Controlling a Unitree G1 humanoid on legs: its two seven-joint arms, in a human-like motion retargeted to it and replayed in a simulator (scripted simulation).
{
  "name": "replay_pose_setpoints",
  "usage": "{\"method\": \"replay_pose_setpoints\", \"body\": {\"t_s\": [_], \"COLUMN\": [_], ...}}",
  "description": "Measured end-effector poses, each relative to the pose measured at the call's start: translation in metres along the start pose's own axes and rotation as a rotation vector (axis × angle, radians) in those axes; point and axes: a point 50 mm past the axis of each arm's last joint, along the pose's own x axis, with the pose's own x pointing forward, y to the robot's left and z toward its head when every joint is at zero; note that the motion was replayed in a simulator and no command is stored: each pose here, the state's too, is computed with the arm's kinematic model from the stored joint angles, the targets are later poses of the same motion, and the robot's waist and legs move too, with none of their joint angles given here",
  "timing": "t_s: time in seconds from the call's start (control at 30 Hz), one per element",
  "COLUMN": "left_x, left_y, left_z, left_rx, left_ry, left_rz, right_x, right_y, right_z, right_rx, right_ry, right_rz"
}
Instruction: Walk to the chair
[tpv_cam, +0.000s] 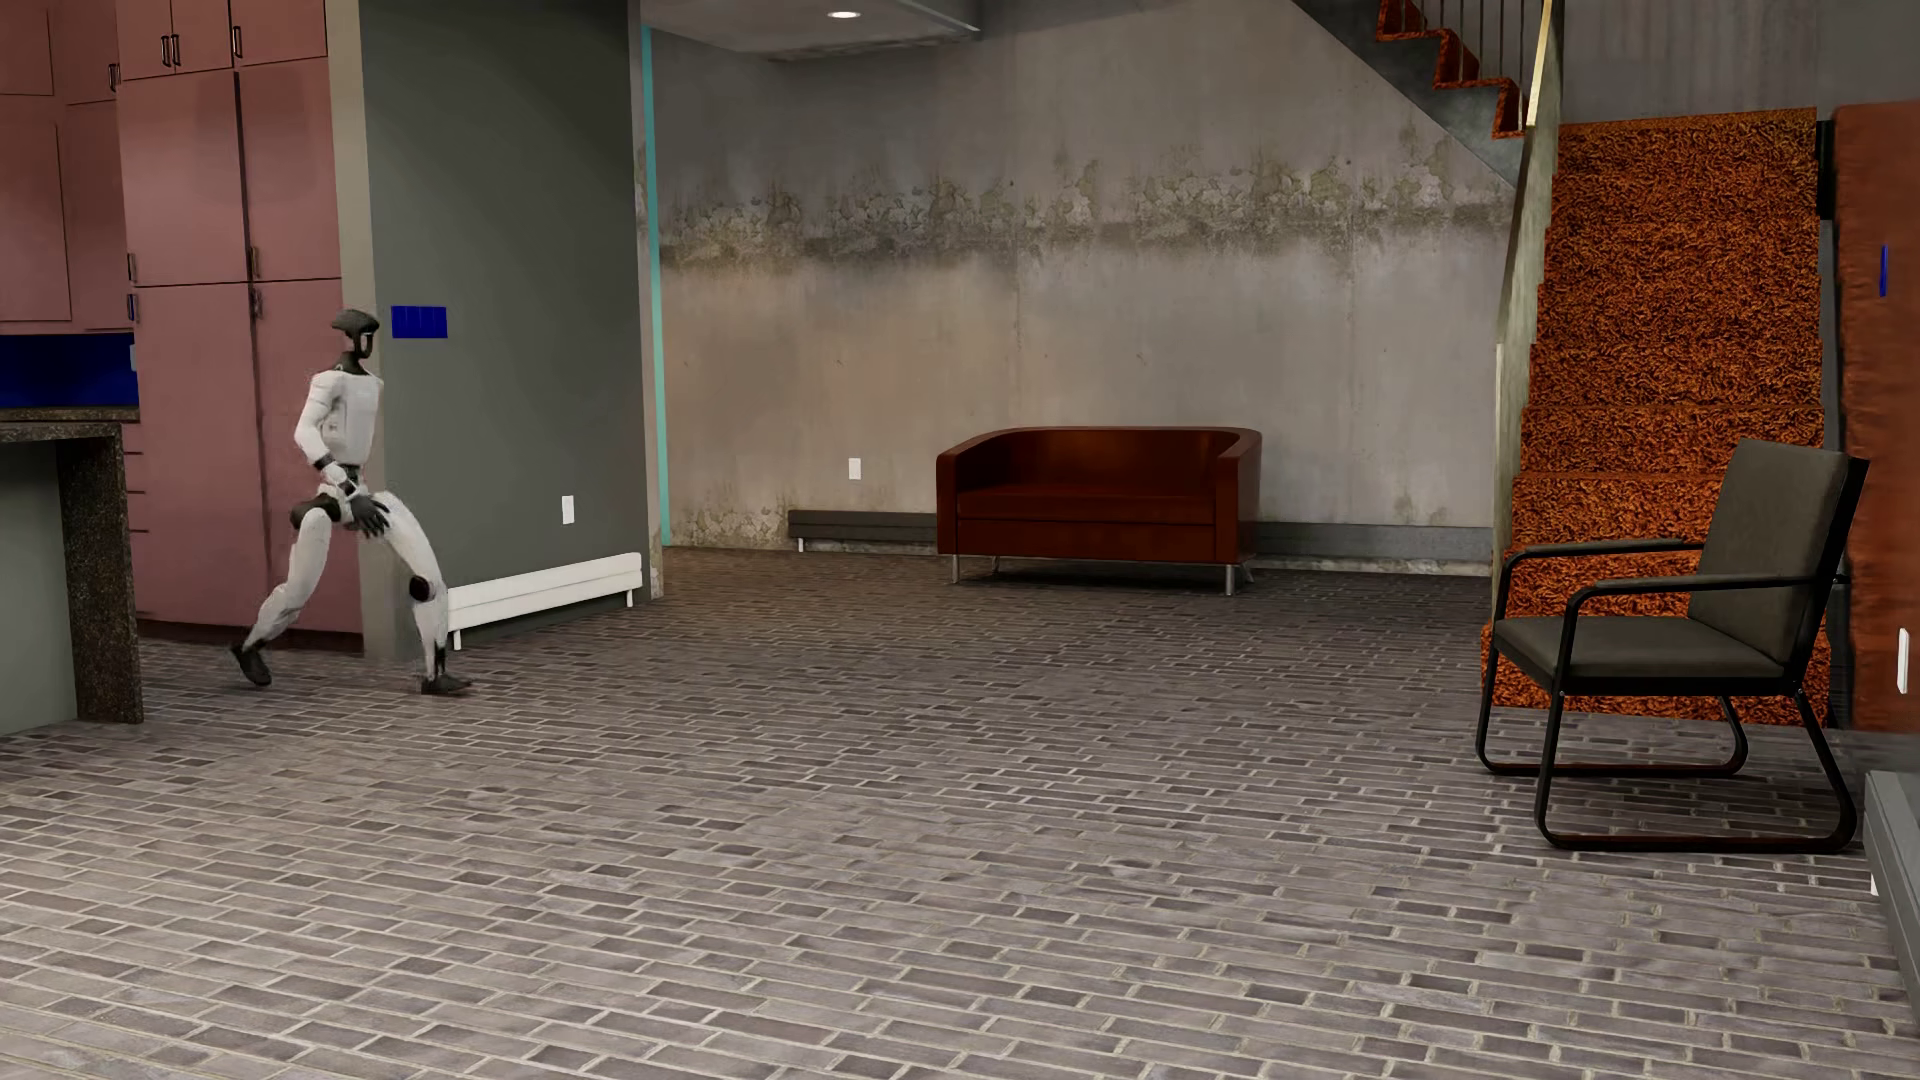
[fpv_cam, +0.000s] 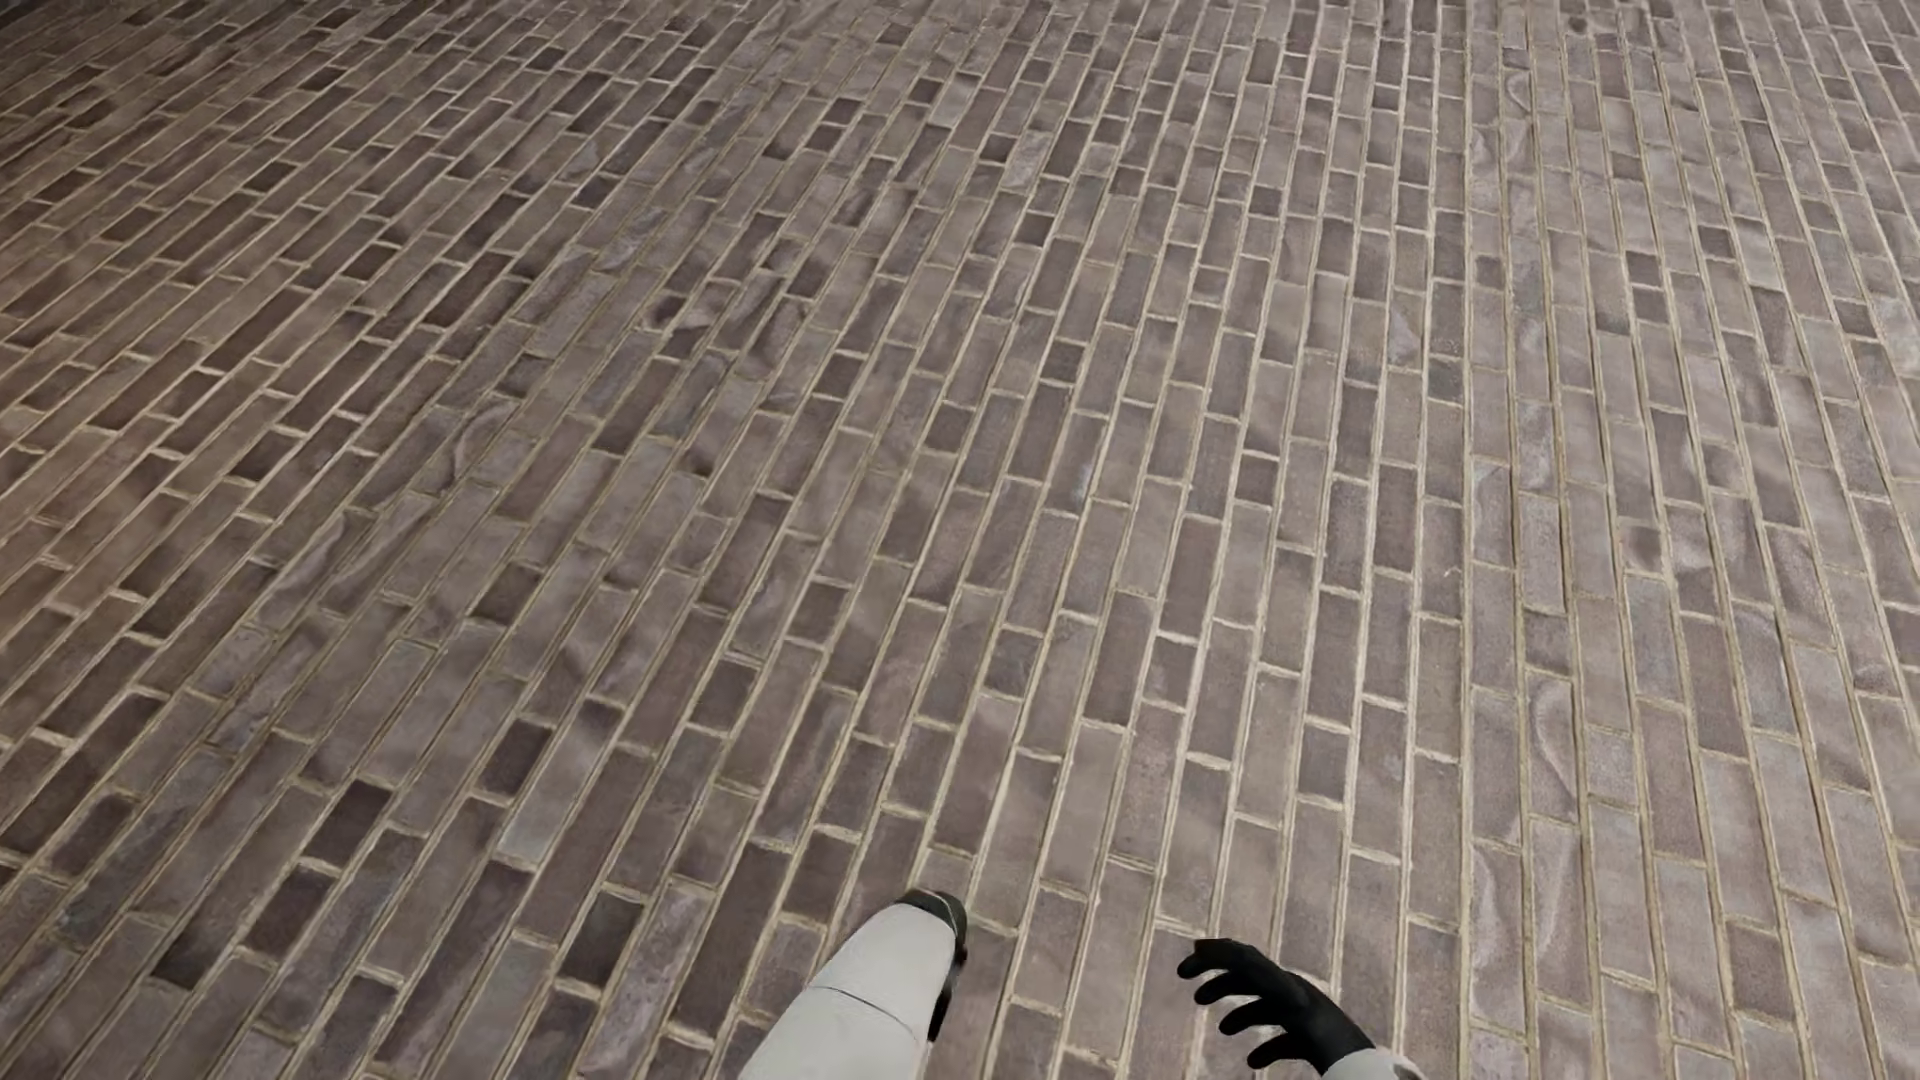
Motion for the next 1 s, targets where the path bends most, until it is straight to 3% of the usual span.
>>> {"method": "replay_pose_setpoints", "body": {"t_s": [0.07,0.23,0.27,0.4,0.5,0.6,0.73,0.87,0.93,1.0], "left_x": [0.003,0.003,-0.006,-0.056,-0.078,-0.041,0.004,0.002,-0.006,-0.013], "left_y": [0.002,0.011,0.020,0.085,0.120,0.091,0.010,-0.034,-0.037,-0.037], "left_z": [0.001,0.110,0.131,0.223,0.242,0.204,0.120,0.010,-0.022,-0.045], "left_rx": [0.026,-0.079,-0.101,-0.102,-0.139,-0.173,-0.056,-0.014,-0.067,-0.081], "left_ry": [0.022,-0.350,-0.449,-0.822,-0.915,-0.728,-0.366,-0.023,0.065,0.138], "left_rz": [-0.002,0.039,0.064,0.240,0.344,0.255,0.031,-0.082,-0.075,-0.070], "right_x": [-0.006,-0.059,-0.078,-0.132,-0.157,-0.163,-0.085,-0.015,-0.007,-0.010], "right_y": [0.037,0.098,0.109,0.135,0.139,0.144,0.108,0.027,-0.019,-0.048], "right_z": [-0.030,-0.103,-0.119,-0.155,-0.173,-0.180,-0.128,-0.033,0.015,0.033], "right_rx": [-0.008,0.006,0.058,-0.030,-0.048,-0.052,0.006,0.086,0.081,0.084], "right_ry": [0.125,0.394,0.465,0.597,0.687,0.741,0.495,0.108,-0.085,-0.165], "right_rz": [0.107,0.281,0.285,0.442,0.479,0.490,0.315,0.033,-0.095,-0.186]}}
